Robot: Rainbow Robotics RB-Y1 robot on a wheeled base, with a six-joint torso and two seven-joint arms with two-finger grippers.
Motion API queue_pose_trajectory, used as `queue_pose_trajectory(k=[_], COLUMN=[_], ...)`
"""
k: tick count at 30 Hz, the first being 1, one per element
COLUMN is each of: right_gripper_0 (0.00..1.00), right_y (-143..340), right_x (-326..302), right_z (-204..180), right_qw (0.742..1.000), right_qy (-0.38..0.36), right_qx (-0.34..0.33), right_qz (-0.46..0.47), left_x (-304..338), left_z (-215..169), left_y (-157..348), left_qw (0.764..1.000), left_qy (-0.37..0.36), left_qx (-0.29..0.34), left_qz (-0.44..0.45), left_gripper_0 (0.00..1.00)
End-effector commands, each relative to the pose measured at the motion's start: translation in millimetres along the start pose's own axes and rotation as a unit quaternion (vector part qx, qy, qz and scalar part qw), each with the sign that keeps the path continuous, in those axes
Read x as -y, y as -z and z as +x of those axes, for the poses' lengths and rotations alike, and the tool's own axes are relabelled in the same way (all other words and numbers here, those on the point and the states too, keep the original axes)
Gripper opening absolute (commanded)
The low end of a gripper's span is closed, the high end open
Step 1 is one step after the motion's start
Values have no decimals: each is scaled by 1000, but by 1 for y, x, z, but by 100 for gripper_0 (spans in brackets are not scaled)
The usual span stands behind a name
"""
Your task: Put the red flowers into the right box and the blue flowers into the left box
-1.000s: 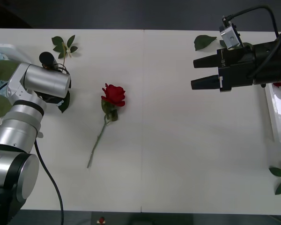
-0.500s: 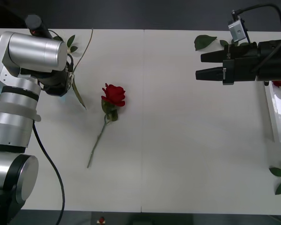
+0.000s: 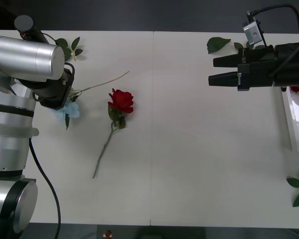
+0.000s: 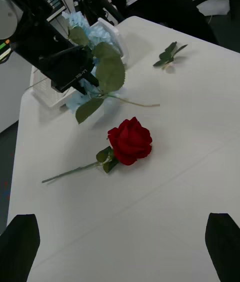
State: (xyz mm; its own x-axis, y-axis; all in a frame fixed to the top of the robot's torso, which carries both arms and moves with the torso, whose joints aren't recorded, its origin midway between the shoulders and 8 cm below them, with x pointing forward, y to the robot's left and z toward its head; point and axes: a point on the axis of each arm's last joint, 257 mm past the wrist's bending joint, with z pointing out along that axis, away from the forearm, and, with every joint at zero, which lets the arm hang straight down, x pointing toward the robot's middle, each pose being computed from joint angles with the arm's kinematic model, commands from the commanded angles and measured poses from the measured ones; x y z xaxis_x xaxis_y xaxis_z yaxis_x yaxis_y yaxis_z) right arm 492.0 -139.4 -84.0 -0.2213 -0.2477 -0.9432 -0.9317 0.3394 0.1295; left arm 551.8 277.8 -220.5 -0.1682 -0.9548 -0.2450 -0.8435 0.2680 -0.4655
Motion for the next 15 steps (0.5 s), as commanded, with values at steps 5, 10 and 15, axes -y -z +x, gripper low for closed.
queue_pose_trajectory(k=[5,10,15], right_gripper_0=[96,96,97], right_y=[10,10,10], right_x=[-9,-9,-11], right_z=[-13,-14,-15], right_qw=[1000,1000,1000], right_qy=[6,3,2], right_qx=[-2,1,2], right_qz=[-17,-17,-19], left_x=[10,23,45], left_z=[-19,-7,1], left_y=[17,40,57], left_qw=[1000,997,994], left_qy=[15,34,48], left_qx=[-1,-48,-73], left_qz=[19,39,62], left_gripper_0=[100,100,100])
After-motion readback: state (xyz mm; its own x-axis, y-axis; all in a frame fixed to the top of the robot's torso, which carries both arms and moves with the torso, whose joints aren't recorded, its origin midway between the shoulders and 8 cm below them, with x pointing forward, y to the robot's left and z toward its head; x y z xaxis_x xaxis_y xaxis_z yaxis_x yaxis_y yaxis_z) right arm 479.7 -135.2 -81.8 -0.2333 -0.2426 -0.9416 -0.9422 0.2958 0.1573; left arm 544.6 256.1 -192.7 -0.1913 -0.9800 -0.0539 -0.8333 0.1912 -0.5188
